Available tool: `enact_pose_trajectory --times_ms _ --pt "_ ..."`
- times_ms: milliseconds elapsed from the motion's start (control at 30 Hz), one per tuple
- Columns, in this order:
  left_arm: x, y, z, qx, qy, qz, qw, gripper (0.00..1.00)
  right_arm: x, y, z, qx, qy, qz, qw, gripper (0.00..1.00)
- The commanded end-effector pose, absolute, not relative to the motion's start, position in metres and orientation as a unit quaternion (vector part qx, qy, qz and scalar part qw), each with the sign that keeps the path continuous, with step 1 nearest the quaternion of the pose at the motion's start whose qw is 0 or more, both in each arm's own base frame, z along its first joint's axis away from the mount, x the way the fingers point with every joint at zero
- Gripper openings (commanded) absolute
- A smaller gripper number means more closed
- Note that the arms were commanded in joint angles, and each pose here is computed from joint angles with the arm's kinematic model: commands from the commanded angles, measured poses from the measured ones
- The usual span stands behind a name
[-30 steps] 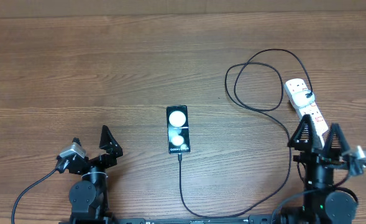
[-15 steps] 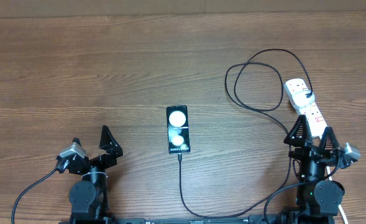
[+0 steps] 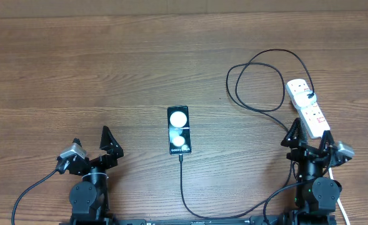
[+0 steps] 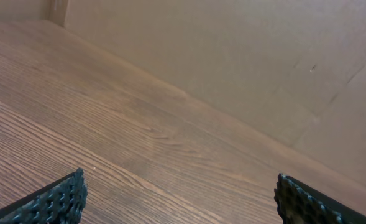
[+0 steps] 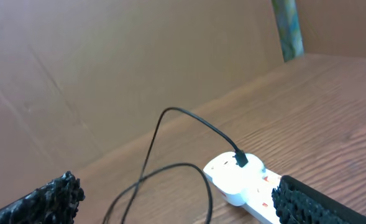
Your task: Plug charger to phone and switch on socket
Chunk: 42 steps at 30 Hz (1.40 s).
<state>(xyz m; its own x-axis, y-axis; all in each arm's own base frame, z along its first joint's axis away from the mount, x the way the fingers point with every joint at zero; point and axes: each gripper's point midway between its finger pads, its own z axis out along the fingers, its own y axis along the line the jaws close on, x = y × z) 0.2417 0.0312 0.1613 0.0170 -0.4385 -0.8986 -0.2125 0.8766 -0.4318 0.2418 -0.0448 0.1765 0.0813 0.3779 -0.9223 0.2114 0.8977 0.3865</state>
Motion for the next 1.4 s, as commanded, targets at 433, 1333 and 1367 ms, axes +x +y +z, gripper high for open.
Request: enact_pose_trajectory --times_ms 433,1333,1367 --pt "0.242 0.031 0.161 -0.226 0.696 -0.077 0.677 1.00 0.243 -0.038 0.173 0.162 0.692 0.033 0.703 1.00" --pt "0.242 0.031 0.161 -0.226 0.696 -0.077 0.677 1.00 0.242 -0.047 0.174 0.145 0.694 -0.022 0.705 1.00" --pt "0.242 0.031 0.161 -0.226 0.696 -0.077 0.677 1.00 0.242 -0.043 0.174 0.129 0.698 -0.024 0.704 1.00"
